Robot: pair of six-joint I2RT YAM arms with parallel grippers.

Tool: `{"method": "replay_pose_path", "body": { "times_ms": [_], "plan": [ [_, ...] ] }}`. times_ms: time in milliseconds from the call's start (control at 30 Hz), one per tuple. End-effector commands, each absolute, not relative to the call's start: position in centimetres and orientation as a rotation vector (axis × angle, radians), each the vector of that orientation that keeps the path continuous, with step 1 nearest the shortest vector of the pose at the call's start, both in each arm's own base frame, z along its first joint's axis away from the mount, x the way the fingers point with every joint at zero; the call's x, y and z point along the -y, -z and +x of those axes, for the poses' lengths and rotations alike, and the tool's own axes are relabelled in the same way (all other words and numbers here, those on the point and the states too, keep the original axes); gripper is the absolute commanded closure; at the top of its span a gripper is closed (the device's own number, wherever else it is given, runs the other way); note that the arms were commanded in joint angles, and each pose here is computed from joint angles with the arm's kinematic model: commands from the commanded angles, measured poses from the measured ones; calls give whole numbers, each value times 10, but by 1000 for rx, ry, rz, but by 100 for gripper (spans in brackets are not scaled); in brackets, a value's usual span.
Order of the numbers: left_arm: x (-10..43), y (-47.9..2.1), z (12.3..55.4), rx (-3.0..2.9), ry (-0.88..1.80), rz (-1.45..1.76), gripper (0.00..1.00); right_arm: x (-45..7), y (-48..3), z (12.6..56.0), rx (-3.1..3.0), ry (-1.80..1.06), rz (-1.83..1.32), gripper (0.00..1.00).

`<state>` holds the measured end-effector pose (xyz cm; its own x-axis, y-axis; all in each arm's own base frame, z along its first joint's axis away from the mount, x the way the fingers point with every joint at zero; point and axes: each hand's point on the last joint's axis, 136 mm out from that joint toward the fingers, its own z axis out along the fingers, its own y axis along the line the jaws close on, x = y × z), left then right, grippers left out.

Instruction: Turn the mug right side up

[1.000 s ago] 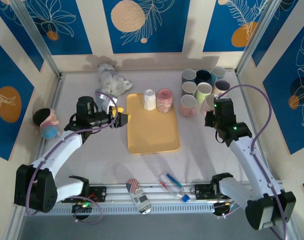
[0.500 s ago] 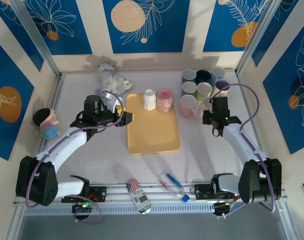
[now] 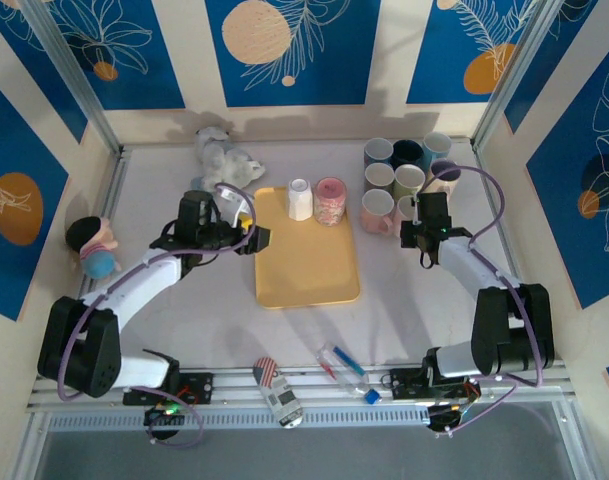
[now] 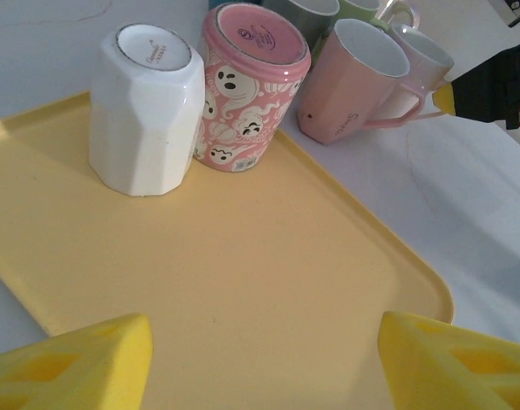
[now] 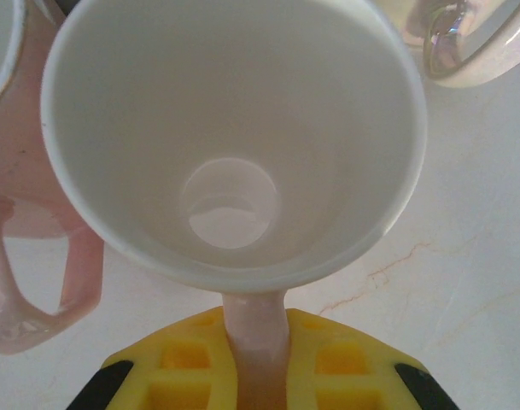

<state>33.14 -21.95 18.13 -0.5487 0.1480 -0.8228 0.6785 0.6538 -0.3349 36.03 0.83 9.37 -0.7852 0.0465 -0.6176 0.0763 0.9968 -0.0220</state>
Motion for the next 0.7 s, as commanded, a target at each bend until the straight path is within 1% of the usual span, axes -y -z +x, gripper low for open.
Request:
{"method": "replay_pose_path", "body": {
  "times_ms": [0,67,133,200,267,300,367,467,567,667],
  "plan": [
    [225,-191,336,-2032,806,686,30,-6,-107,378,-2390,88,70,93],
    [224,-190,336,-2034,795,685,30,-5,-105,378,-2392,99,67,90],
    [224,-188,336,-2039,792,687,29,-5,-103,376,-2397,107,69,84],
    [224,-187,336,-2047,793,682,29,-8,-102,374,-2399,103,66,71],
    [223,-186,337,-2057,792,663,29,-9,-102,374,-2402,94,66,62],
    [223,-186,337,-2062,793,652,29,-10,-103,372,-2406,91,70,59],
    [223,-187,338,-2072,803,622,28,-11,-108,368,-2412,84,82,55],
    [223,-186,340,-2096,812,569,28,-14,-129,358,-2392,46,103,51],
    [227,-183,343,-2143,799,525,28,-23,-154,343,-2367,-44,109,51],
    [233,-177,346,-2210,743,519,28,-42,-183,329,-2340,-204,93,51]
  ]
}}
